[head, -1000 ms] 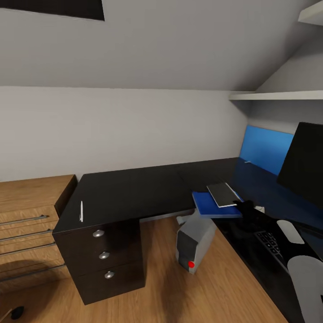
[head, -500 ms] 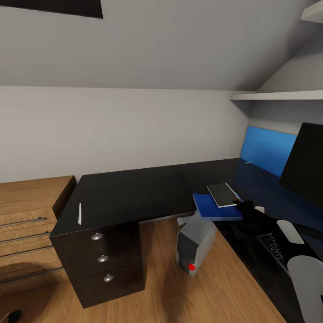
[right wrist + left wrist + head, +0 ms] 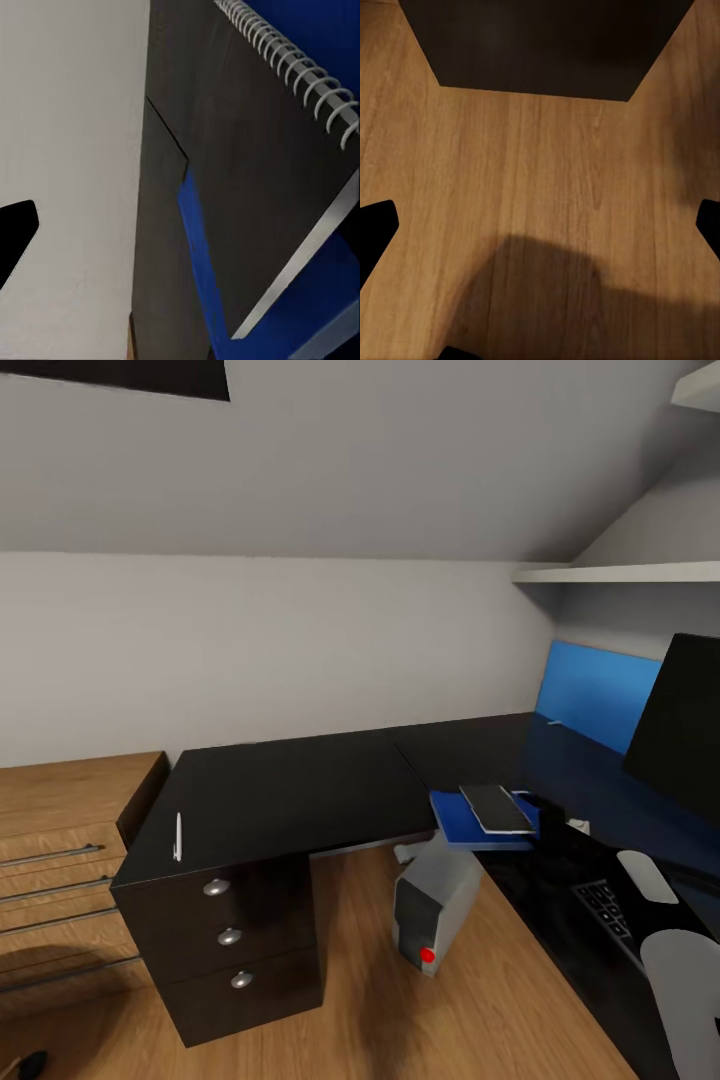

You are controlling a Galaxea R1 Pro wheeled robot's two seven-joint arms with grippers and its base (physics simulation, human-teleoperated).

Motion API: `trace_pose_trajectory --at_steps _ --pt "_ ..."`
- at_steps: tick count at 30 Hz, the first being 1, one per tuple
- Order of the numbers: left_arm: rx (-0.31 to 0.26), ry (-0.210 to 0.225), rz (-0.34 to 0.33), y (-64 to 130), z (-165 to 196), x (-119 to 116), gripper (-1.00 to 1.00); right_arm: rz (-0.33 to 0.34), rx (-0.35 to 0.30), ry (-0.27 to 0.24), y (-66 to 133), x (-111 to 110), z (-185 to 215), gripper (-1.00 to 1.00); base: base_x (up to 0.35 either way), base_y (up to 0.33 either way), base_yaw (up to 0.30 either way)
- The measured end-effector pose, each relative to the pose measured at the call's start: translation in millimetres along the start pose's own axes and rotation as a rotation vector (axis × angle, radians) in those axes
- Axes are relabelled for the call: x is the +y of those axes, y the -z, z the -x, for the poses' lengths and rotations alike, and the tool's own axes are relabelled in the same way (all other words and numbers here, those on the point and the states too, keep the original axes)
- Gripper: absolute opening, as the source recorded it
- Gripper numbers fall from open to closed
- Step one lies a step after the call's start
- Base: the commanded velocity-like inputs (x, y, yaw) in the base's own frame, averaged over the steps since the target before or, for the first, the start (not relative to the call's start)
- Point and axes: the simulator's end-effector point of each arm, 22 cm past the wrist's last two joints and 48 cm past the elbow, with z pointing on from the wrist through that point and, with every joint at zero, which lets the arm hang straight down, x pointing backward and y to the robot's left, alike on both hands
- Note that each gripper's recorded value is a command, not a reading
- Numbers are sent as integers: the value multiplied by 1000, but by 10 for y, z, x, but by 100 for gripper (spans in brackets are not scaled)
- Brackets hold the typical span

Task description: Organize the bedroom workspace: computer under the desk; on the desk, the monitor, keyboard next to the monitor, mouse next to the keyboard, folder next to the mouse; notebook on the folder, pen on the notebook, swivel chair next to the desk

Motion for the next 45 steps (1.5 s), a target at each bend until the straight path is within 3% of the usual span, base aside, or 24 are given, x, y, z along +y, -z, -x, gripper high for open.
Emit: trace_pose_trajectory --at_steps 15,45 --pt "6 -24 -26 234 158 -147 100 2 1 -2 38 288 41 100 0 0 0" --pt "7 -22 -28 234 155 -150 100 4 2 -3 35 293 35 100 -54 -50 0"
